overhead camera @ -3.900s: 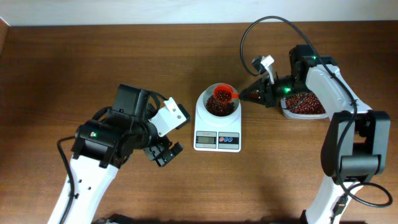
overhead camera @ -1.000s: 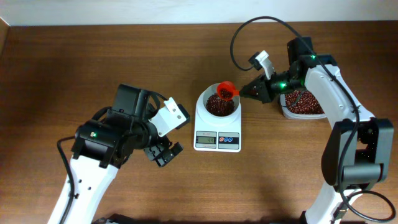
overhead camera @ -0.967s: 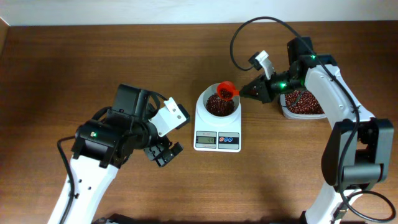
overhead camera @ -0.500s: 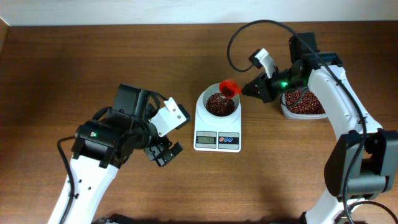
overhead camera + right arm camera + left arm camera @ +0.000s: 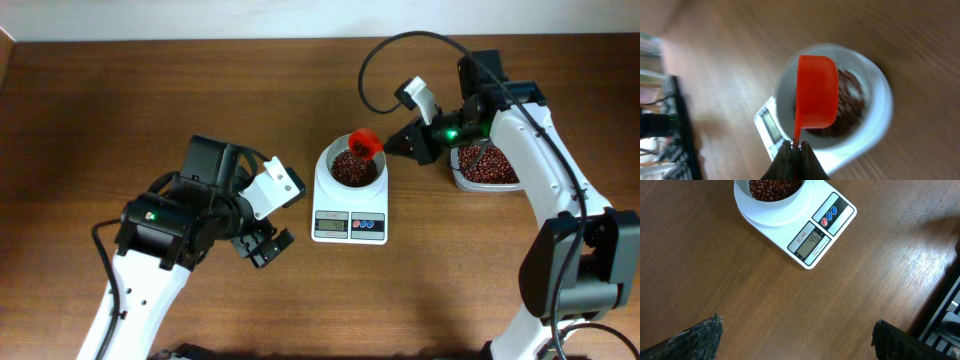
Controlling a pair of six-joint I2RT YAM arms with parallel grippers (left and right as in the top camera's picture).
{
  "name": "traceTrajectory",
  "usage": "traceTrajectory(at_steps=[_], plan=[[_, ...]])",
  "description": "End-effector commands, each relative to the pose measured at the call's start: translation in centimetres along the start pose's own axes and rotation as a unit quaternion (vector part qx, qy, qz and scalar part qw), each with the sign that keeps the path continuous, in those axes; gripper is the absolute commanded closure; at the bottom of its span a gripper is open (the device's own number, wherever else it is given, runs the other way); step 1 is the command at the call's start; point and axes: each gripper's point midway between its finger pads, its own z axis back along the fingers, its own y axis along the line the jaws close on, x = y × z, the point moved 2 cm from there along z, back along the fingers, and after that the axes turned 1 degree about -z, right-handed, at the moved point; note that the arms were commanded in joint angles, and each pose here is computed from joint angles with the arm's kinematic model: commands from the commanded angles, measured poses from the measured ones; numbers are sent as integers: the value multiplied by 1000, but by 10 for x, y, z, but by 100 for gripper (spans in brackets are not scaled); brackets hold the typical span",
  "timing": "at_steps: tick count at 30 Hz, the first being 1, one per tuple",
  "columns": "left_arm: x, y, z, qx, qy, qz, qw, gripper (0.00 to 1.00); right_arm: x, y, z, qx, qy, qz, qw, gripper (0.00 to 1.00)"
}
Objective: Scoop and weigh 50g on scale
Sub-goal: 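Tilt the scoop gradually to trickle beans into the bowl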
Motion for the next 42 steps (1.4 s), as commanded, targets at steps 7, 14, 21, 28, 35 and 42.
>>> traceTrajectory(at_steps=[7, 14, 21, 28, 35, 42], plan=[[4, 2, 5, 6, -9, -8, 1000, 1, 18, 25, 11, 28, -29, 3, 999, 96], [4, 2, 5, 6, -9, -8, 1000, 1, 11, 10, 1, -75, 28, 38, 996, 96], [4, 2, 5, 6, -9, -8, 1000, 1, 22, 32, 3, -15, -1, 39, 999, 96], [4, 2, 5, 6, -9, -8, 1000, 1, 14, 15, 0, -67, 39, 34, 996, 96], [4, 2, 5, 6, -9, -8, 1000, 1, 15, 19, 0, -54, 34, 32, 997, 96], [4, 2, 5, 6, -9, -8, 1000, 1, 16, 24, 0, -36, 27, 21, 999, 96]])
